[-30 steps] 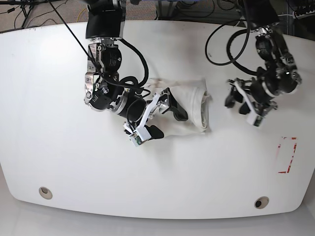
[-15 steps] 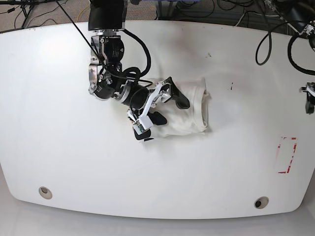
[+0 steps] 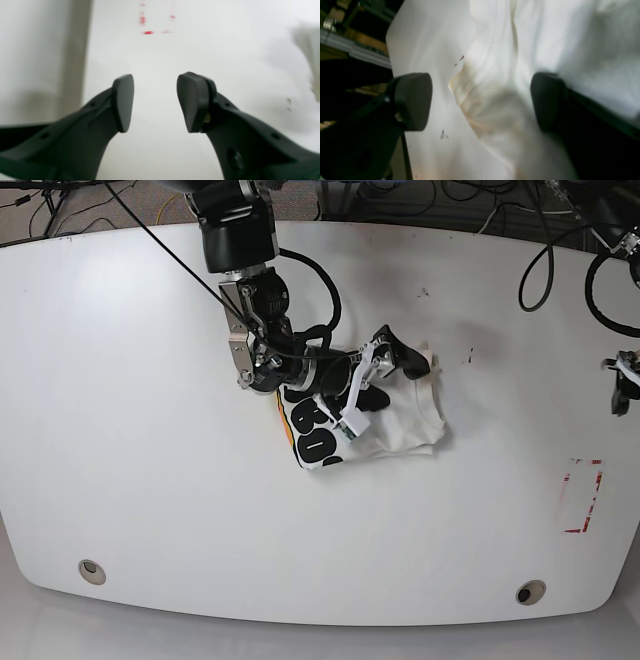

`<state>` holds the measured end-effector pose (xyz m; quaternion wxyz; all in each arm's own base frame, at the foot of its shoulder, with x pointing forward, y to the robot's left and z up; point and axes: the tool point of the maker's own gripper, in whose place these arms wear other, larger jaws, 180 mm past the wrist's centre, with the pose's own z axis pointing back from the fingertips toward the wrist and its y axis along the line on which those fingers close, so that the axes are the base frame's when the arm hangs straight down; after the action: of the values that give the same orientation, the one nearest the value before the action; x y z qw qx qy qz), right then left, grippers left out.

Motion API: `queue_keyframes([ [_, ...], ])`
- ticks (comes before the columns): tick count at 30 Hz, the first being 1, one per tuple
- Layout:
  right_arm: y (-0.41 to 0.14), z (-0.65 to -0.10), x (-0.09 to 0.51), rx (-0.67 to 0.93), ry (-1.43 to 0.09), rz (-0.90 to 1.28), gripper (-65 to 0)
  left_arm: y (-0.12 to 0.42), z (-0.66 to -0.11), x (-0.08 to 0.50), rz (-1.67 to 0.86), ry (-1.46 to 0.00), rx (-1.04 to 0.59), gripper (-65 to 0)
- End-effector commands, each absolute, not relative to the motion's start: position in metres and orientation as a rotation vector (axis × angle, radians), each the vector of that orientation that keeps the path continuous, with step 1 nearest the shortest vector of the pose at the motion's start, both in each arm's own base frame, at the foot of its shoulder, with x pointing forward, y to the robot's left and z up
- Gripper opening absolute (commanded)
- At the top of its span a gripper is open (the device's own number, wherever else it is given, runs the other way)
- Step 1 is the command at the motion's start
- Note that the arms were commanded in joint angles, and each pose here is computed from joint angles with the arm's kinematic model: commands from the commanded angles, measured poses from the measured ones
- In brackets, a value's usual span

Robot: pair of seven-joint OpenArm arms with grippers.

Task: Fold the T-shirt properly
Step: 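Hold the bundle with the right gripper and lift the left gripper away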

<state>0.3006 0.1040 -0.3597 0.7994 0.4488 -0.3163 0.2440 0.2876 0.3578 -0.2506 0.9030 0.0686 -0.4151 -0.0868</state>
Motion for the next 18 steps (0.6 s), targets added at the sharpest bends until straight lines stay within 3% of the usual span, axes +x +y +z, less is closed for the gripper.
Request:
queue_keyframes([
  [1,0.103,-0.316,0.319,0.970,-0.812,0.574,-5.4,0.337,-0.248,0.298,-0.235,-0.891,0.106,-35.0],
  [9,0.070,-0.264,0.330,0.839,-0.997,0.701,-5.4,0.264,-0.277,0.312,-0.355,-0.863,-0.046,-35.0],
  [14,0.047,-0.257,0.342,0.757,-1.023,0.688,-5.9,0.204,-0.281,0.320,-0.454,-0.906,-0.157,-35.0],
  [18,0.036,-0.259,0.352,0.718,-1.021,0.691,-15.5,0.156,-0.280,0.322,-0.552,-0.945,-0.223,-35.0],
])
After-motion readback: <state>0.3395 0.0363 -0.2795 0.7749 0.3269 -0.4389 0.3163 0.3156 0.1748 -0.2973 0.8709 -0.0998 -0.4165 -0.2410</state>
